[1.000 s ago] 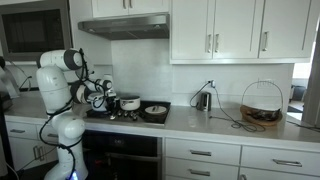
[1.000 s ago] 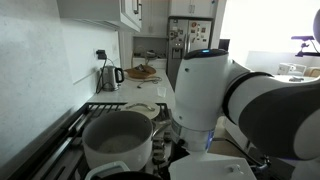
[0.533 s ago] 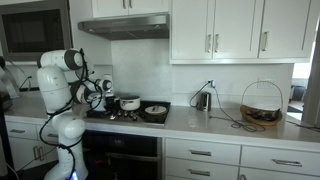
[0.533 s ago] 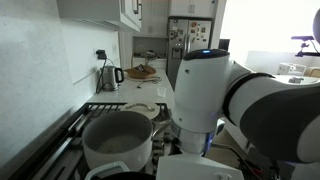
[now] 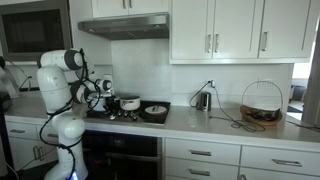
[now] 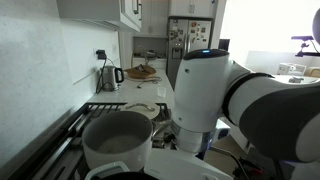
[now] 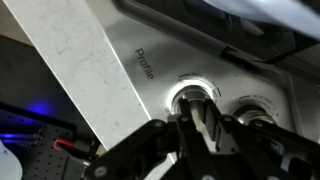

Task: Turn off the first knob from the left on the stove

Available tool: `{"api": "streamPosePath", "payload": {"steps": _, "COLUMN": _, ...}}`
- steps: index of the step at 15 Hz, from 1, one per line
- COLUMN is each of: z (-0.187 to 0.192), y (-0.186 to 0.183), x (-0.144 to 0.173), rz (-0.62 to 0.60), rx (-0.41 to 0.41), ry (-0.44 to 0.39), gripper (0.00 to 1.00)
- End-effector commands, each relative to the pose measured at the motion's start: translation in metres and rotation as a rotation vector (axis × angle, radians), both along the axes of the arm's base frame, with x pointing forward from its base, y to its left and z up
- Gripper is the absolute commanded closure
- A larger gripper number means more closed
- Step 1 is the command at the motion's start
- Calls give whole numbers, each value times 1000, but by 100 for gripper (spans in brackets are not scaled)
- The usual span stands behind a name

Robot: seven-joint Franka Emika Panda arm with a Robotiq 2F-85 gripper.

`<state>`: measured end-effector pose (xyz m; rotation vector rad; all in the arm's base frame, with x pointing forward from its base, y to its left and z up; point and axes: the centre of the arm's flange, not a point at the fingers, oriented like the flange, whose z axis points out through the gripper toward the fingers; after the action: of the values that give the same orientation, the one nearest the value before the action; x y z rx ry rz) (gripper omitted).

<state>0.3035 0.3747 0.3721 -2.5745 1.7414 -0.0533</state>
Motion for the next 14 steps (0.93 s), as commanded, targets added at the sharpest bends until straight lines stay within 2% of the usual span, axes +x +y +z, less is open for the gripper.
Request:
{"api": "streamPosePath", "payload": {"steps": 1, "z": -1, "y": 28, "x": -17, "rz": -38, "rx": 42, "ry": 5, "gripper": 95}}
{"api": "streamPosePath", "payload": {"steps": 2, "z": 0, "y": 0, "x": 0, "rz": -26, "rx": 1, "ry": -1, "gripper": 81}}
{"api": "streamPosePath", "payload": {"steps": 14, "z": 0, "y": 0, "x": 0, "rz": -26, "rx": 1, "ry": -2, "gripper": 81}}
